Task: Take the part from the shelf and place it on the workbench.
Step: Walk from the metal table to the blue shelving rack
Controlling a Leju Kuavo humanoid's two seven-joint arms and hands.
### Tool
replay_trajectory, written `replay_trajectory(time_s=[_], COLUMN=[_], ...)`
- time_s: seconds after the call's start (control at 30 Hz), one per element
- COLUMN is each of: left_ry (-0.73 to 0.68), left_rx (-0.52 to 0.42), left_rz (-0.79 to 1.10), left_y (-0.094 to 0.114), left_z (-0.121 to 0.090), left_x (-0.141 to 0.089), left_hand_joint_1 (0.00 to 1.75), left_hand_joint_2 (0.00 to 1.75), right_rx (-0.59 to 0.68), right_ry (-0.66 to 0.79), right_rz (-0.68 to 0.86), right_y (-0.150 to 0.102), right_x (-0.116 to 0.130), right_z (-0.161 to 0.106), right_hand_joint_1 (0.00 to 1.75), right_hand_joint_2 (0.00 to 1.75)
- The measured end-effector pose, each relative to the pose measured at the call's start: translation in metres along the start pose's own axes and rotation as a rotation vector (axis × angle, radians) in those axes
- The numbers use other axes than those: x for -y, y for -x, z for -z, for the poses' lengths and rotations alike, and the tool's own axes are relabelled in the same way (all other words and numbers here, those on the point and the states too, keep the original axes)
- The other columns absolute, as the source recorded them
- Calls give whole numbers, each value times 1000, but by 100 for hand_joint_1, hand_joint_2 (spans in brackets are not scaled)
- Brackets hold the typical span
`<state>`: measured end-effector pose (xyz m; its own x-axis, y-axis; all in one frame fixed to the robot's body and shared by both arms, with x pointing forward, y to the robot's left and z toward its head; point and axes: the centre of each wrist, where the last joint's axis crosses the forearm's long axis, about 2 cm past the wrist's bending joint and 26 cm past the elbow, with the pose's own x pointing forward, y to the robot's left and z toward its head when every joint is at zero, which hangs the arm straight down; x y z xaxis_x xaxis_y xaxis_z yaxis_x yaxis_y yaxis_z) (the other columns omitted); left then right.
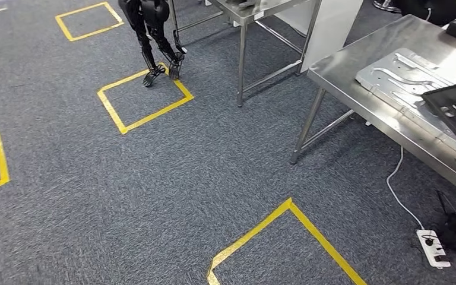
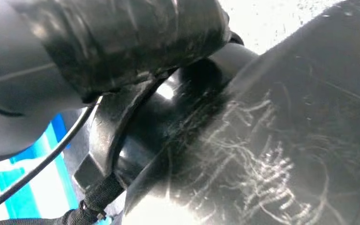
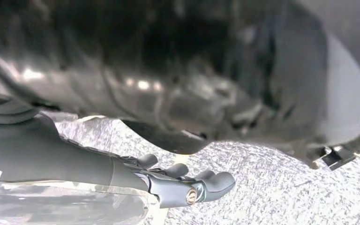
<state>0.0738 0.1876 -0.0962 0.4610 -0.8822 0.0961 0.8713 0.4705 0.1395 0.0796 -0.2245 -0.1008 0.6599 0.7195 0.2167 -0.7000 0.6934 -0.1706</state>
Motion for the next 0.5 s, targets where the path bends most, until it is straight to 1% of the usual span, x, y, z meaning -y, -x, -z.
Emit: replay_trajectory(time_s=[0.23, 0.33, 0.5], left_ry=[23, 32, 28], left_rx=[-17, -25, -2], left_rz=[-15, -10, 19], left_y=[0, 1, 1], left_z=[0, 0, 0], left_x=[-1, 0, 1], left_hand_joint_1=[0, 0, 0], left_hand_joint_2=[0, 0, 0], right_rx=[-48, -50, -45], right_ry=[-47, -46, -38], right_rz=[-12, -25, -17], right_y=[1, 0, -2], right_x=[-3, -2, 1], right_z=[0, 0, 0], right_hand_joint_1=[0, 0, 0], right_hand_joint_2=[0, 0, 0])
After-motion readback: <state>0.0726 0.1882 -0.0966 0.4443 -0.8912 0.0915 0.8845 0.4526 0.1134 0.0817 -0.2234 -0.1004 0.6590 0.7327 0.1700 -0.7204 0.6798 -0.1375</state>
